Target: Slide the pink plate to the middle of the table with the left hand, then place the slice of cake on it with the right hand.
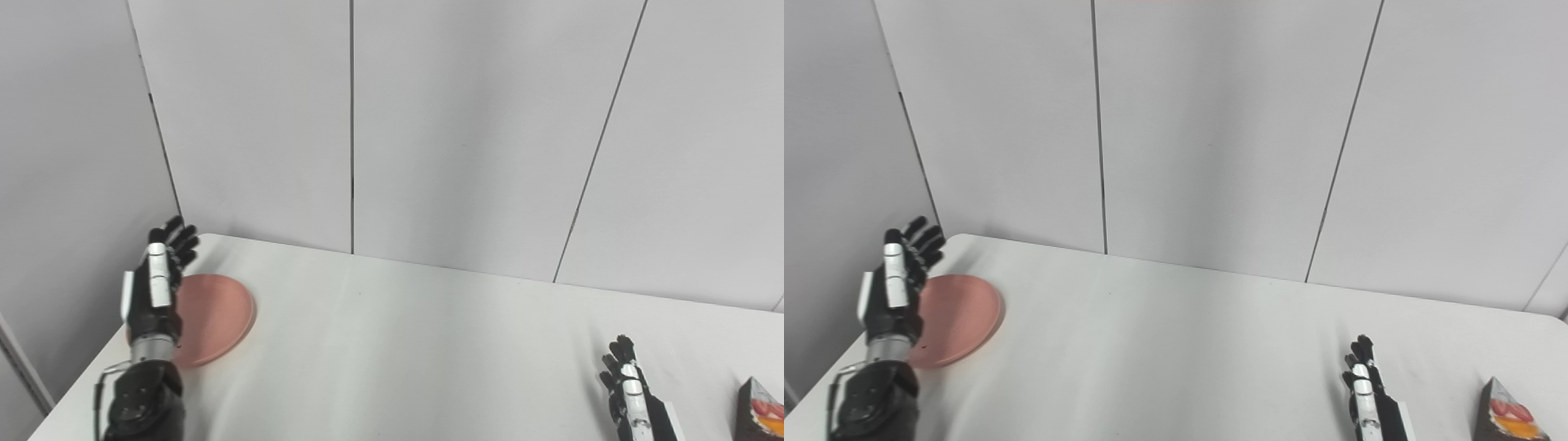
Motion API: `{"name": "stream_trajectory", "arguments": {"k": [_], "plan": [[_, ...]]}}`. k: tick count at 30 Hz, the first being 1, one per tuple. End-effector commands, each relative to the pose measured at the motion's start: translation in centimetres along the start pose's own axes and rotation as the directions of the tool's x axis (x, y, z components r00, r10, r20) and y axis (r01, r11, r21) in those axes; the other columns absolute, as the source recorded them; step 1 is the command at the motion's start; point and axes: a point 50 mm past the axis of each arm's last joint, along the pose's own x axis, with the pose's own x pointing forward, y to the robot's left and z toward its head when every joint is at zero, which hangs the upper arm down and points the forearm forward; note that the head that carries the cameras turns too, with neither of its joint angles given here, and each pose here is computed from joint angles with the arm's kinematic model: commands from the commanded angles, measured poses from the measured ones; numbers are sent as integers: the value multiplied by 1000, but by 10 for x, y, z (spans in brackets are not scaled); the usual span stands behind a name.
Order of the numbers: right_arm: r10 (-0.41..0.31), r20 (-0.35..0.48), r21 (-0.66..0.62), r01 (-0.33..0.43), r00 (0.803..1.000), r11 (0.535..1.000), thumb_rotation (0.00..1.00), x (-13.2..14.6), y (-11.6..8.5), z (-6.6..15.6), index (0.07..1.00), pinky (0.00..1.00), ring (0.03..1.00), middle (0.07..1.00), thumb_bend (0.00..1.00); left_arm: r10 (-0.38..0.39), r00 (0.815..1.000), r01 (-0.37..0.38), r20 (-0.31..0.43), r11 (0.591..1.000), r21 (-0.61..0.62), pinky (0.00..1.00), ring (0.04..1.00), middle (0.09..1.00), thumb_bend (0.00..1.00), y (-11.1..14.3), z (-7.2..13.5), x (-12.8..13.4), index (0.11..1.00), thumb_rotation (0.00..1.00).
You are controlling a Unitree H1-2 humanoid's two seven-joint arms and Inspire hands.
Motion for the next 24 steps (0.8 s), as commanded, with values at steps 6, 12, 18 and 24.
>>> {"name": "stream_trajectory", "arguments": {"k": [6,12,18,24], "plan": [[4,52,0,-4,999,1000,931,6,0,15,1000,1000,1000,1000,389,-15,999,9,47,992,124,931,868,851,722,30,12,12,848,1000],[12,62,-8,-11,998,1000,962,6,0,16,1000,1000,1000,1000,361,-11,1000,7,15,975,221,903,863,853,753,50,10,15,853,1000],[-5,68,-1,6,998,1000,949,6,1,16,1000,1000,1000,1000,378,-18,1000,16,4,960,279,909,881,877,736,65,4,17,876,1000],[9,74,3,-9,997,1000,926,6,2,19,1000,1000,1000,1000,377,-67,996,83,-64,950,301,982,939,923,741,62,-2,18,913,1000]]}}
